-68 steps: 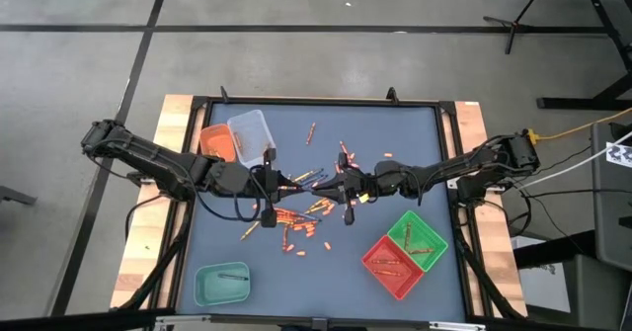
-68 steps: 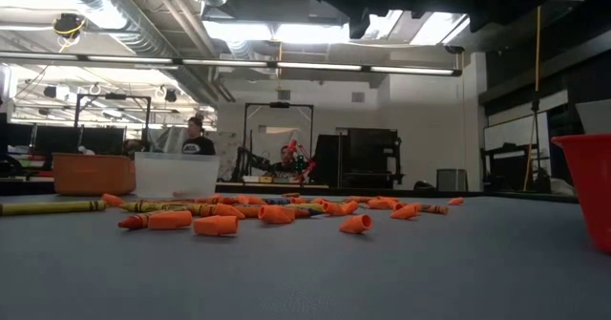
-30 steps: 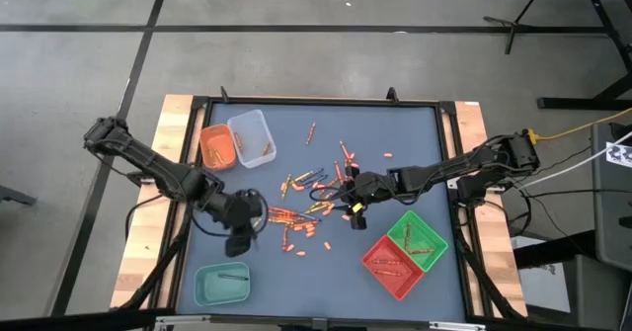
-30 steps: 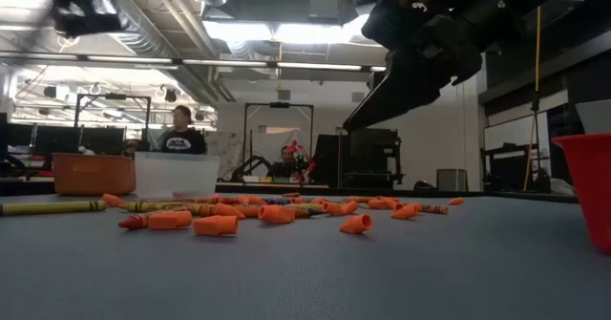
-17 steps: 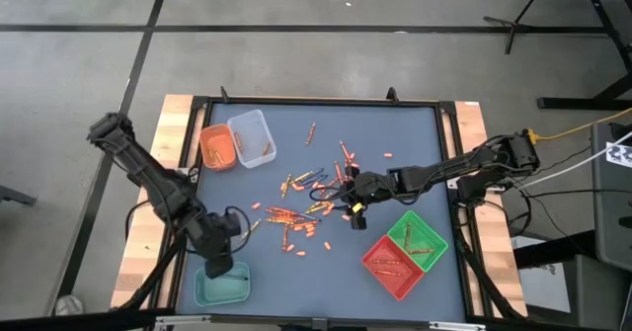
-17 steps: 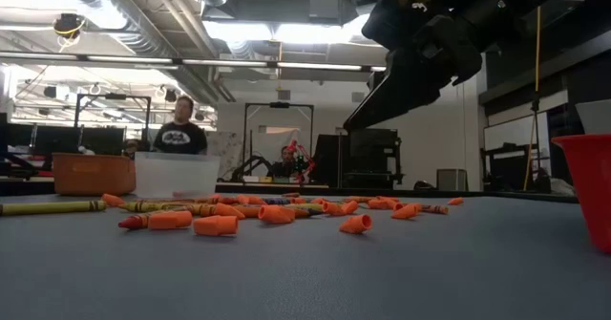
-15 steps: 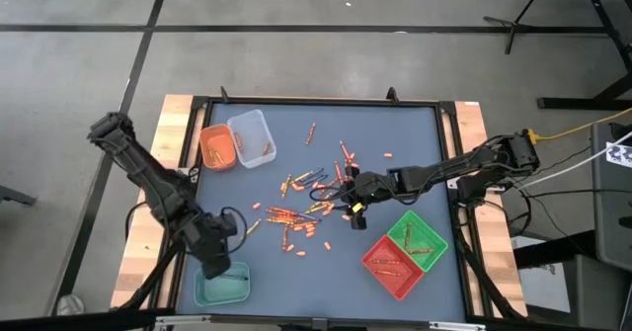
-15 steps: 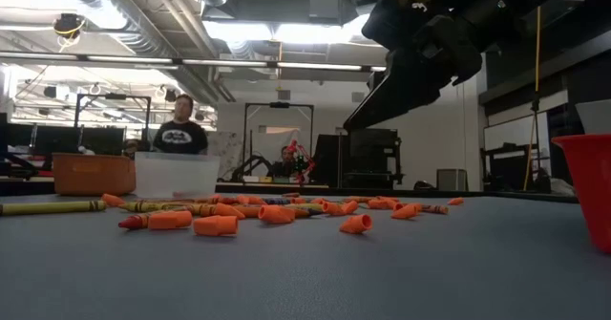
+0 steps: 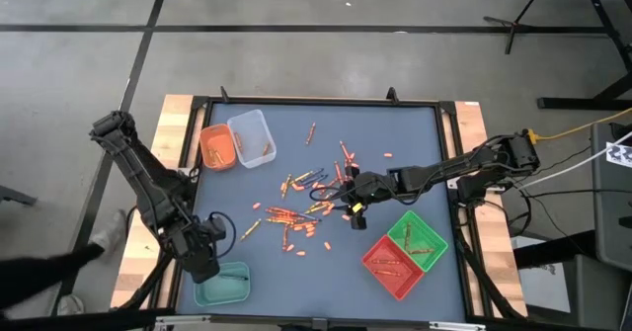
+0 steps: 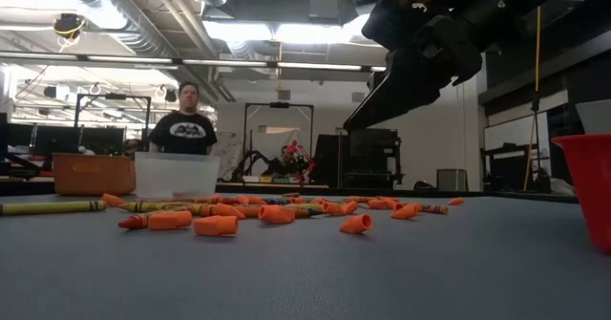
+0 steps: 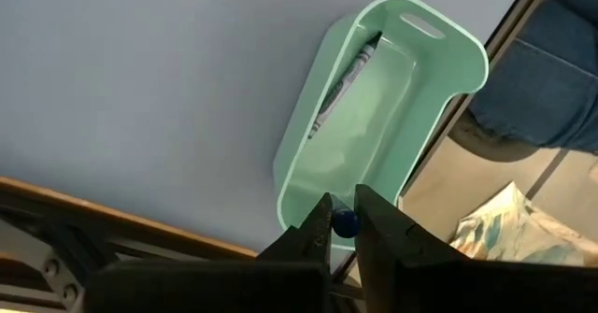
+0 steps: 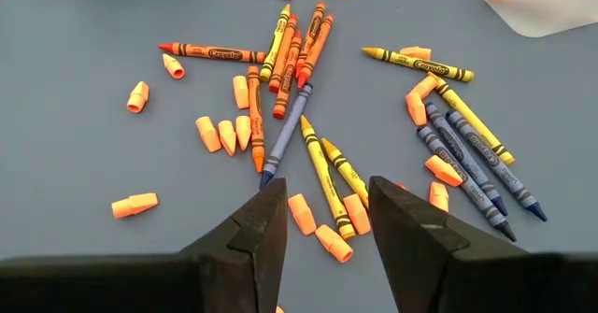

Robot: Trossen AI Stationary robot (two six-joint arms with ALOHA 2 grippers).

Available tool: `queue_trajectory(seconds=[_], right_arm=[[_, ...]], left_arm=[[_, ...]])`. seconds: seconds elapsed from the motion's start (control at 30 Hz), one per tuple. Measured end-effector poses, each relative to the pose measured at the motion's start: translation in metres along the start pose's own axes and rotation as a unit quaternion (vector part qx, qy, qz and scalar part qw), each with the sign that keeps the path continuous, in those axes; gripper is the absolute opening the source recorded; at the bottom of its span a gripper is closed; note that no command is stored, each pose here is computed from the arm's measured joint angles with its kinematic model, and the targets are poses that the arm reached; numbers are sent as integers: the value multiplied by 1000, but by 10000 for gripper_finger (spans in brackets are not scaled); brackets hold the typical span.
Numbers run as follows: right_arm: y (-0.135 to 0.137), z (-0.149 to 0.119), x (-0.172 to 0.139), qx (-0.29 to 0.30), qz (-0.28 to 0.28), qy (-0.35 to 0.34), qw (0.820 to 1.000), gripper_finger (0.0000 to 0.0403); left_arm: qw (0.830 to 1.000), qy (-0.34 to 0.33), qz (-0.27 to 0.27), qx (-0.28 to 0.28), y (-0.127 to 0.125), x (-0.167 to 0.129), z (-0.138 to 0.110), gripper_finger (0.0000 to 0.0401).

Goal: Sort crayons
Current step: Put the blue crayon into the blue bin, then put the light orange crayon into the green bin

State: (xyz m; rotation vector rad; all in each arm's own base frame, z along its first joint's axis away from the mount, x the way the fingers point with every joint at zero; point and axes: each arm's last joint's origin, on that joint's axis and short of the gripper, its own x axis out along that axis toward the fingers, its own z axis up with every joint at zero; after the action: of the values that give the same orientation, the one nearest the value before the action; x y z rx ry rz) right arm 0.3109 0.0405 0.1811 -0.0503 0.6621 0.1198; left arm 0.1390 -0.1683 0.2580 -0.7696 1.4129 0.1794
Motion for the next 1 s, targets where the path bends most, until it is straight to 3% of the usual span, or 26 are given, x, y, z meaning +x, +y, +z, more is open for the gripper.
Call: queue_trajectory(seconds=[0.43, 0.8, 1.0], right_arm=[[0, 0, 0, 0, 0, 0, 1000, 150], [0, 0, 0, 0, 0, 0, 1000, 150], [-1, 0, 0, 11, -24, 0, 1000, 150]], left_arm=[[1000, -23, 1, -20, 0, 0, 1, 17], [999, -31, 0, -41, 0, 0, 2, 105], [989, -145, 3, -40, 0, -1, 8, 127]])
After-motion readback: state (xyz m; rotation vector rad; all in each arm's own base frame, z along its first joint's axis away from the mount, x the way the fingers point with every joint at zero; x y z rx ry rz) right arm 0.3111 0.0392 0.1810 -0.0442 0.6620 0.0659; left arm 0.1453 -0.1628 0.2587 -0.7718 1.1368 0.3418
